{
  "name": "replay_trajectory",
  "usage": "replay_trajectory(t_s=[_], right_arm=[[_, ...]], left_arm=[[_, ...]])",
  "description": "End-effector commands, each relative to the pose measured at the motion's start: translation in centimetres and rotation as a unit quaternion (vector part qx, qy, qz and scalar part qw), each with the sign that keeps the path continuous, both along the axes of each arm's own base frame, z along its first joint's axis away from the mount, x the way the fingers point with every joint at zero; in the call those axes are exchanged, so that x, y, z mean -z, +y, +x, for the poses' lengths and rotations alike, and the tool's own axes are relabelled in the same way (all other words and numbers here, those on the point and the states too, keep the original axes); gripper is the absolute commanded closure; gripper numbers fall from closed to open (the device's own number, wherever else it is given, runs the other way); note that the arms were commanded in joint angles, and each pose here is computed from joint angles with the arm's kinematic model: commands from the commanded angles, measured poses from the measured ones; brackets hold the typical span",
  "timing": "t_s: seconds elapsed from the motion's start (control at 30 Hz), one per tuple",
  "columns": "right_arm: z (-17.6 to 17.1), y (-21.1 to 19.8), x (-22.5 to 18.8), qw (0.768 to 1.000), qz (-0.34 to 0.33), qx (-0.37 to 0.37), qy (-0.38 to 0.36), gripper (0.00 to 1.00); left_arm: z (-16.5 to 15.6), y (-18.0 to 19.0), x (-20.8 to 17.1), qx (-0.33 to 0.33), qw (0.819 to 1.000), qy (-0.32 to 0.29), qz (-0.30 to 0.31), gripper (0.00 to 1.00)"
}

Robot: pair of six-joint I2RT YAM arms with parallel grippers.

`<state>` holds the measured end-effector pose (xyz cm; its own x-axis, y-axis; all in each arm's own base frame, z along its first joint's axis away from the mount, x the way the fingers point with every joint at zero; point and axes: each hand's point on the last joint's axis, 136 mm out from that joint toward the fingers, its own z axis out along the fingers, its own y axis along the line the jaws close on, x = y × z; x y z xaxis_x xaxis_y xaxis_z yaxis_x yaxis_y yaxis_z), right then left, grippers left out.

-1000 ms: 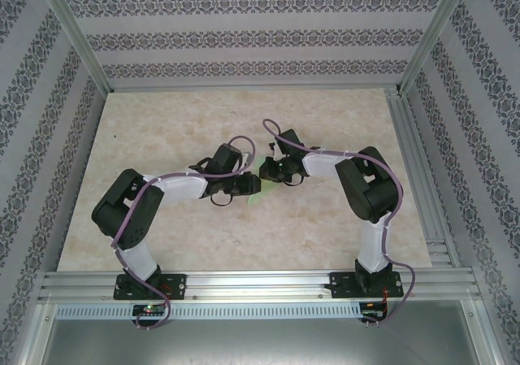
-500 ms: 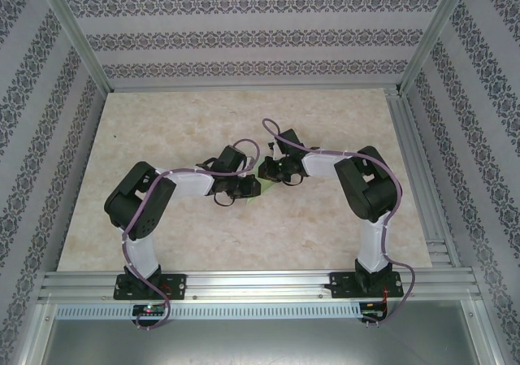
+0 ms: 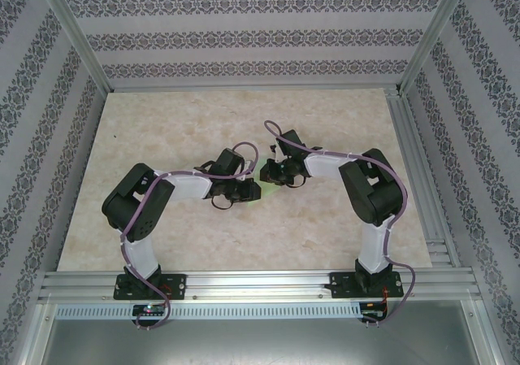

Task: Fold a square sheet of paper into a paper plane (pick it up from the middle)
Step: Fourth fold the wing at the center of the table.

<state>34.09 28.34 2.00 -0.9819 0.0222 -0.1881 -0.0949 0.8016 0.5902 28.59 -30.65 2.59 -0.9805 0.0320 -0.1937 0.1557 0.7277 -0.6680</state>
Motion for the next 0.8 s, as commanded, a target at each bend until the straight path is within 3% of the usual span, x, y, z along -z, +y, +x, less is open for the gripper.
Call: replay_trajectory(t_s=[0.0,0.2,0.53,0.77], right_arm=[[-0.5,0.9,-1.8,1.000,0.019,-0.019,-0.013,0.80],[-0.8,1.9,-2.5,0.998,0.042,-0.033,-0.018,0.80],[-1.5,0.9,1.1,1.000,0.007,-0.023,0.014,0.84],[-1.5,0.4,2.3,1.000,-0.006,-0.018,0.024,0.84]], left_arm=[[0.2,-0.4,-1.2,0.001,1.000,-0.019,-0.007,0.82],[0.4,0.0,-0.5,-0.005,1.000,-0.016,0.006,0.85],[0.1,0.3,-0.6,-0.007,1.000,-0.017,0.010,0.89],[-1.8,1.4,0.3,-0.002,1.000,0.006,0.017,0.89]])
